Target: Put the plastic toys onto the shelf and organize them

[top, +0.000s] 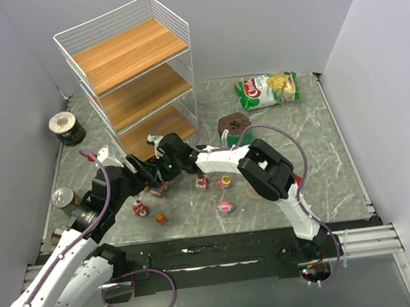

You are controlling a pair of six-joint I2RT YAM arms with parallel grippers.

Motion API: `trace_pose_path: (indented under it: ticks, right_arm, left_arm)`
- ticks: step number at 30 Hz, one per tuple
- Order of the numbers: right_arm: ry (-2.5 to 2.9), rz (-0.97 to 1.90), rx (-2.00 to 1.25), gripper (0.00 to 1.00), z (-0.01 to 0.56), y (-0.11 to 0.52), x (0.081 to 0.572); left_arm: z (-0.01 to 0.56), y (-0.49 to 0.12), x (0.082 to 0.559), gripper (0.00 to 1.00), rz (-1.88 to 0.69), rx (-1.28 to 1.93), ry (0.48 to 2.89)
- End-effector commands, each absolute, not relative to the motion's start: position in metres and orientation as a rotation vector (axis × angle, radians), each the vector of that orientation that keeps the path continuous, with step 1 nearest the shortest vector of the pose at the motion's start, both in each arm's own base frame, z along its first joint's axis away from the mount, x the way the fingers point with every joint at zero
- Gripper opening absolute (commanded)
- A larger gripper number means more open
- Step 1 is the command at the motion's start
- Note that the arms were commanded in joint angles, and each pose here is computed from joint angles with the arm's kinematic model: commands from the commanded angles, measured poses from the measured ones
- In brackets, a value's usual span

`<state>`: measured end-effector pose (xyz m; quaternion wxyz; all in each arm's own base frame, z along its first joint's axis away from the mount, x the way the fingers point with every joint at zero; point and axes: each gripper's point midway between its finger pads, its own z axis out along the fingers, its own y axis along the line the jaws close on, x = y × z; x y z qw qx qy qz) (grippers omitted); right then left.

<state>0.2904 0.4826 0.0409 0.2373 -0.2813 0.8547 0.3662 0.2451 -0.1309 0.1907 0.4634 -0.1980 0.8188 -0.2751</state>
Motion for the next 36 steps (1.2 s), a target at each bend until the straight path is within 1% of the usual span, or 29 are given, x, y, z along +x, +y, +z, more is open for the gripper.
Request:
trace_pose_path:
  ticks: [1,5,8,11,12,14,15,17,18,20,23,24,30,32,36]
  right_arm:
    - [2.356,0.910,-0.814,0.76,0.026,0.487,0.284]
    - [2.376,0.805,-0.819,0.74,0.016,0.480,0.282]
    - [2.380,0.733,-0.830,0.70,0.009,0.476,0.278]
    - [2.386,0.683,-0.839,0.62,0.003,0.473,0.272]
    - [2.394,0.646,-0.829,0.56,0.000,0.468,0.273]
    - [2.395,0.618,-0.832,0.50,-0.001,0.466,0.269]
    - [2.390,0.597,-0.823,0.44,-0.001,0.464,0.270]
    - [2.382,0.580,-0.818,0.37,0.001,0.461,0.268]
    - [2.385,0.570,-0.809,0.30,0.001,0.457,0.268]
    - [2.372,0.542,-0.786,0.24,0.006,0.453,0.272]
    - [2.357,0.504,-0.746,0.18,0.014,0.445,0.276]
    - [2.358,0.492,-0.739,0.15,0.014,0.442,0.276]
    - [2.309,0.372,-0.629,0.09,0.040,0.417,0.292]
    - [2.280,0.347,-0.577,0.07,0.058,0.408,0.298]
    - [2.246,0.331,-0.491,0.06,0.085,0.390,0.303]
  left_arm:
    - [0.200,-0.131,0.245,0.80,-0.692,-0.465,1.975]
    - [0.200,-0.130,0.245,0.81,-0.691,-0.468,1.972]
    - [0.199,-0.130,0.245,0.81,-0.691,-0.465,1.973]
    - [0.199,-0.130,0.244,0.81,-0.689,-0.470,1.973]
    - [0.199,-0.130,0.244,0.81,-0.692,-0.469,1.972]
    - [0.199,-0.130,0.244,0.81,-0.692,-0.469,1.972]
    - [0.199,-0.129,0.244,0.81,-0.691,-0.468,1.972]
    - [0.199,-0.131,0.243,0.81,-0.697,-0.464,1.973]
    - [0.197,-0.131,0.243,0.81,-0.696,-0.464,1.978]
    - [0.197,-0.132,0.243,0.81,-0.703,-0.463,1.982]
    - [0.195,-0.133,0.242,0.81,-0.708,-0.462,1.992]
    - [0.196,-0.133,0.241,0.81,-0.713,-0.463,1.990]
    - [0.190,-0.138,0.239,0.81,-0.740,-0.471,2.011]
    - [0.187,-0.141,0.240,0.80,-0.753,-0.472,2.023]
    - [0.181,-0.153,0.241,0.78,-0.810,-0.470,2.053]
